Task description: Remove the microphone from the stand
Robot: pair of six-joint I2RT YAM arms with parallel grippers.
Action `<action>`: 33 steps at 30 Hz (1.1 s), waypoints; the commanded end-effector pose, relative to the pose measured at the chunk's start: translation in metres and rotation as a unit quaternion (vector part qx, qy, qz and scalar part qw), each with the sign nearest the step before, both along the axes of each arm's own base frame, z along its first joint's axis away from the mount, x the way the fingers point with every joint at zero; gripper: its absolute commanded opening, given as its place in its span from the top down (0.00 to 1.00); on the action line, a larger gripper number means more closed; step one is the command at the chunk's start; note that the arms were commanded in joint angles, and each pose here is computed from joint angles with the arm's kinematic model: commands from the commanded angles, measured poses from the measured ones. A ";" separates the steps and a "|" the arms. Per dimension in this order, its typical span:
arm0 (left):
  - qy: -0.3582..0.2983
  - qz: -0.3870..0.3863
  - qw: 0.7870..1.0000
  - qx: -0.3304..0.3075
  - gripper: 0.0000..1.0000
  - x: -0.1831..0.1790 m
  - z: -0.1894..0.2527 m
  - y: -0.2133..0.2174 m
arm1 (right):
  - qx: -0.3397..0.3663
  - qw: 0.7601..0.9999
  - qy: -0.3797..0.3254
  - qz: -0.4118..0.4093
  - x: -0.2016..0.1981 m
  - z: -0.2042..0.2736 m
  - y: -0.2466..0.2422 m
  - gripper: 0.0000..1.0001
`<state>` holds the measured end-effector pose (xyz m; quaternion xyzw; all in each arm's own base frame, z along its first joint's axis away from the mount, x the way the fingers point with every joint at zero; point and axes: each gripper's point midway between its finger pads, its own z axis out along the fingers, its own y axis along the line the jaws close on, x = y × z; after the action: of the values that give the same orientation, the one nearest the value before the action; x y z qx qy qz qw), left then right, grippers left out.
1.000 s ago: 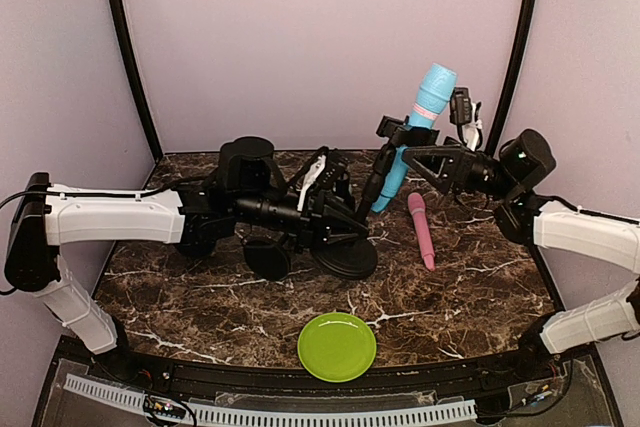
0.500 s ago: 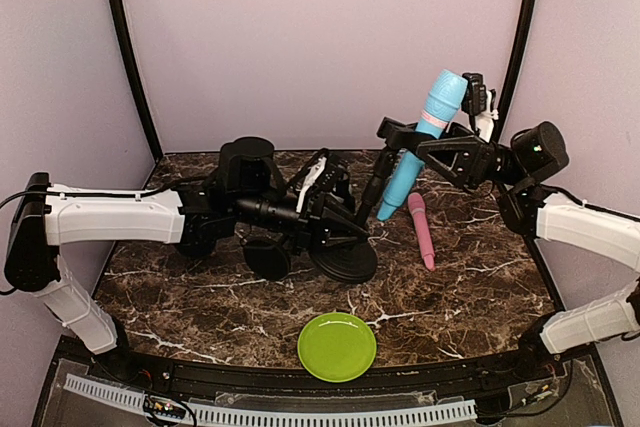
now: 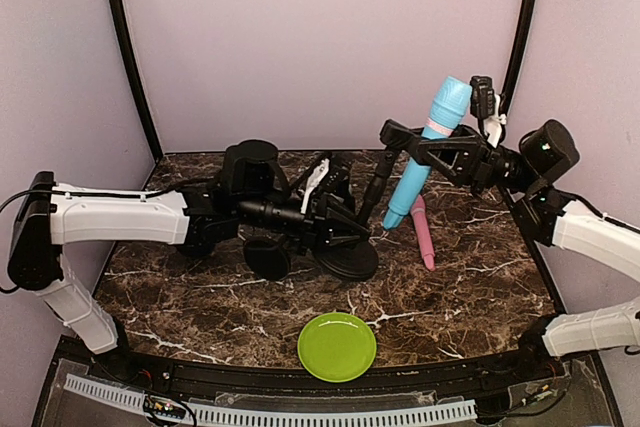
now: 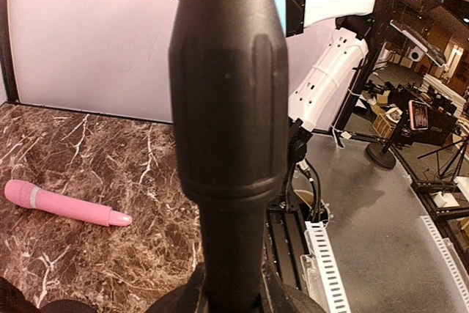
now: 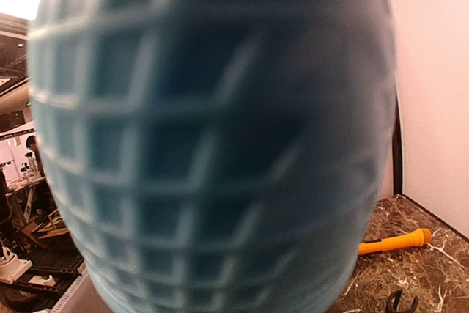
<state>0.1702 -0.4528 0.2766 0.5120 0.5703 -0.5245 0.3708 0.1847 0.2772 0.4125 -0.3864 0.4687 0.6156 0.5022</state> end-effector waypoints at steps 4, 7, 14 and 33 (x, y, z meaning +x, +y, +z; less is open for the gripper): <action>-0.098 0.040 0.993 -0.048 1.00 0.014 0.024 -0.022 | -0.045 0.993 0.040 -0.105 0.024 -0.037 -0.010 0.85; -0.116 0.052 0.991 -0.049 1.00 0.017 0.019 -0.034 | -0.054 0.989 0.046 -0.129 0.026 -0.044 -0.015 0.86; -0.133 0.073 0.986 -0.068 1.00 0.029 0.003 -0.055 | -0.078 0.971 0.053 -0.221 0.042 -0.072 -0.033 0.87; -0.146 0.110 0.983 -0.008 1.00 0.057 -0.088 -0.093 | -0.144 0.926 0.097 -0.335 0.061 -0.169 -0.059 0.84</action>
<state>0.2392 -0.5199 0.1254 0.4974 0.6519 -0.3805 0.4275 0.2368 0.2220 0.2661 -0.2226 0.6743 0.4063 0.5750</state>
